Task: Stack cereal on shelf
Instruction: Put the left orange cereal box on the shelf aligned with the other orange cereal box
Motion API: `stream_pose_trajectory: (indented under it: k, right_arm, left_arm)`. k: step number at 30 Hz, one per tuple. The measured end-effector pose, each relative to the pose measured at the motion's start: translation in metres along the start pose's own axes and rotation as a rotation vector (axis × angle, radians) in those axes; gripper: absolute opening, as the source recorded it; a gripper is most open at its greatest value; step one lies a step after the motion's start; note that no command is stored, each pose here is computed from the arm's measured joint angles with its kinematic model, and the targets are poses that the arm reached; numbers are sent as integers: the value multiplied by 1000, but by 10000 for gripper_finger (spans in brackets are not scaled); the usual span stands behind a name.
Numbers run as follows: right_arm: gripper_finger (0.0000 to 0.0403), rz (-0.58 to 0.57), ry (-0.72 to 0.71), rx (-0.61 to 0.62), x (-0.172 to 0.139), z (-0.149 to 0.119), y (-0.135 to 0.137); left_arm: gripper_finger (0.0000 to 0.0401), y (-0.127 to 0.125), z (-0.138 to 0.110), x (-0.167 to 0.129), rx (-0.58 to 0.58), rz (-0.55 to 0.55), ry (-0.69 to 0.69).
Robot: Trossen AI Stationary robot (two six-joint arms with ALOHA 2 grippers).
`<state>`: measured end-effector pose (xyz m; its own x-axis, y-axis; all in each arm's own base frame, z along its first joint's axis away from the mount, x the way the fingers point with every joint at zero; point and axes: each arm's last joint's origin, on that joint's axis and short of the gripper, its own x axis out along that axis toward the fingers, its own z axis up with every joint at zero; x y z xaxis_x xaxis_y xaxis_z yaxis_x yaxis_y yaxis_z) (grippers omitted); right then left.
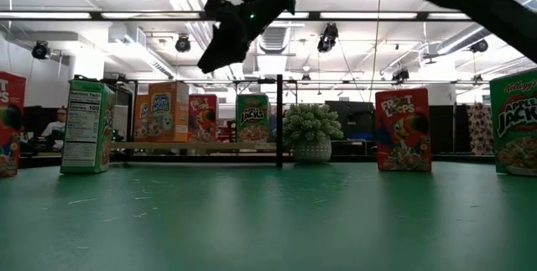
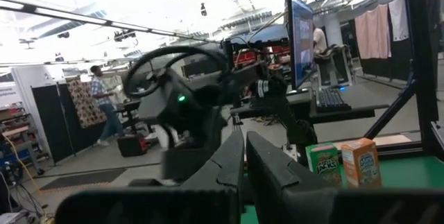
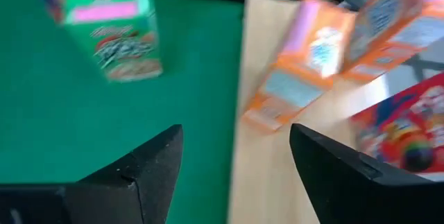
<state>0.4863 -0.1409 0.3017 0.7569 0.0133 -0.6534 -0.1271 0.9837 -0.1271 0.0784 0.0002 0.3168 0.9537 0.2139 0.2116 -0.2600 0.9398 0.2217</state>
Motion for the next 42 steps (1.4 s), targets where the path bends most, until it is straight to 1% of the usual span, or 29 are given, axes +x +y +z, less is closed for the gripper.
stream_pose_trajectory:
  k: [5,8,14,18,22,27,33,37,42]
  right_arm:
    - [238,63,63,-15,1,-12,32]
    - [233,91,62,-19,1,-23,55]
    - [235,101,-55,-69,-11,-47,94]
    - [235,78,-151,-89,-27,-64,105]
    - [235,50,-237,-91,-44,-79,111]
    - [235,21,-328,-114,-63,-94,117]
    - [235,-15,-405,-162,-78,-114,123]
    - [235,-50,-448,-178,-90,-123,121]
    - [235,-90,-475,-173,-103,-133,115]
  left_arm:
    - [1,-3,-2,6,-1,-7,23]
    - [1,-6,-5,12,4,-15,50]
    - [1,-13,-10,27,-34,-25,94]
    - [1,-18,-14,39,-57,-35,143]
    - [1,-20,-6,53,-48,-17,197]
    - [1,-14,15,68,41,24,388]
    - [1,-3,38,88,98,47,620]
    - [1,4,40,101,150,37,812]
    - [1,12,27,116,164,-79,1105]
